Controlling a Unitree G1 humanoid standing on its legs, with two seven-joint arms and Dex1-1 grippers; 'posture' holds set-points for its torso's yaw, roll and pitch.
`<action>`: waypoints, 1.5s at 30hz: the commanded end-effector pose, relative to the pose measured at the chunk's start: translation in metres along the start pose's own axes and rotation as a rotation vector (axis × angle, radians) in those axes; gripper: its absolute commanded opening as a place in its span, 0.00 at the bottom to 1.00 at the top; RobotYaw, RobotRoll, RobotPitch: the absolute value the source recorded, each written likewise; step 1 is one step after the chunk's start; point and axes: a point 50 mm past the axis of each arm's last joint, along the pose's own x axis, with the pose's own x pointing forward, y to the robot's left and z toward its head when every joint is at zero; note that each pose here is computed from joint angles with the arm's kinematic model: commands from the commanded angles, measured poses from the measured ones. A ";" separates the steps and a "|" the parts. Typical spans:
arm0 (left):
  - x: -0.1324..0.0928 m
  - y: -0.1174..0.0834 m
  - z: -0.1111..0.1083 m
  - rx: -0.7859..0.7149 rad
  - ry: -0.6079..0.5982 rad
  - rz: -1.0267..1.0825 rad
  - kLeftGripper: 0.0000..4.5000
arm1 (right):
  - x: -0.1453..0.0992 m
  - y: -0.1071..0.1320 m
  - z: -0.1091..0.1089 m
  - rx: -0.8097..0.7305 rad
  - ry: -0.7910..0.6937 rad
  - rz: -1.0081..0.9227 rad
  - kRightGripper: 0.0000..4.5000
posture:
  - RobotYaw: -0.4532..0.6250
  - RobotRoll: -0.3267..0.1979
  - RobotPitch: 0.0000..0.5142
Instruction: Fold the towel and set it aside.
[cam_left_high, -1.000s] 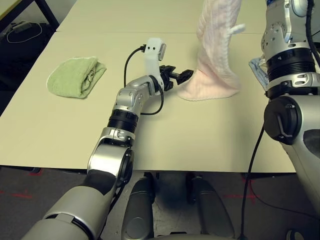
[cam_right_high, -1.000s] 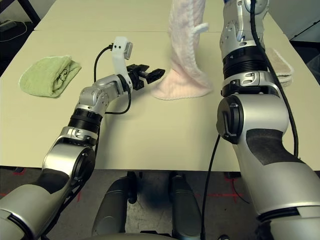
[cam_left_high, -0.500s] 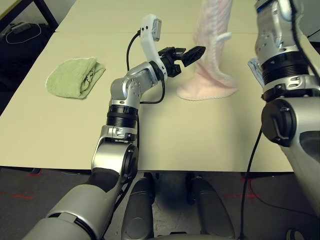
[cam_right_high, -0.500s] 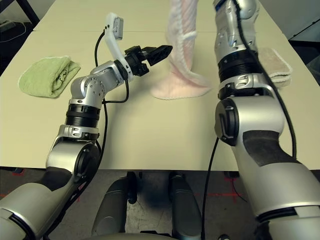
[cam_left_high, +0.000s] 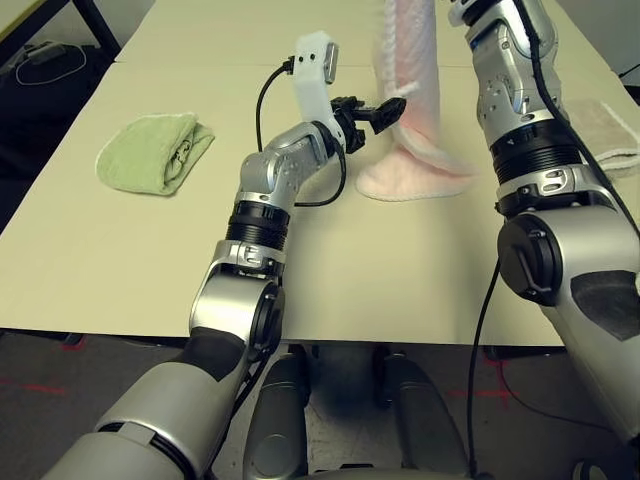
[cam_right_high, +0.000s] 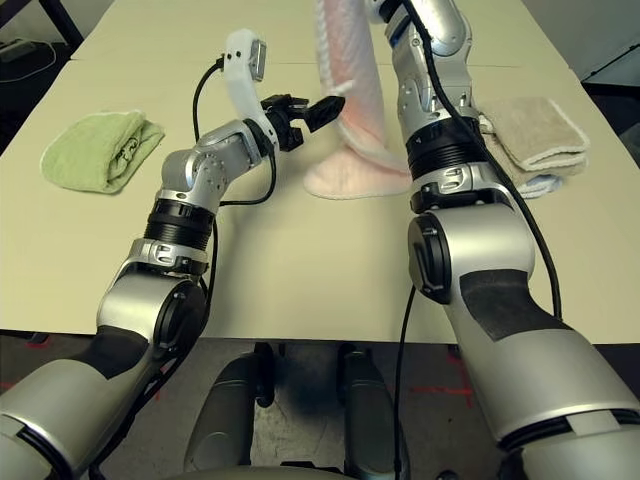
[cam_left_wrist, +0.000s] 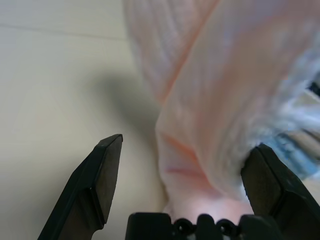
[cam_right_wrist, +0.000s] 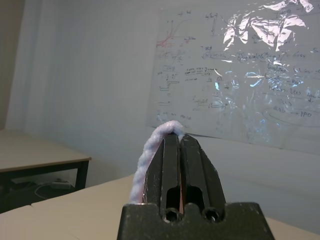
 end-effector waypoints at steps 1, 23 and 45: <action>0.003 -0.001 -0.003 0.048 0.012 0.007 1.00 | -0.002 0.000 0.004 0.024 -0.021 0.011 0.00 | 0.48 0.62 0.42; -0.008 0.028 -0.033 0.055 0.168 0.141 1.00 | 0.010 -0.014 0.038 0.026 -0.130 -0.020 0.00 | 0.48 0.62 0.43; -0.042 0.060 -0.035 0.019 0.159 0.199 1.00 | 0.000 -0.055 0.063 -0.095 -0.185 -0.137 0.00 | 0.47 0.62 0.43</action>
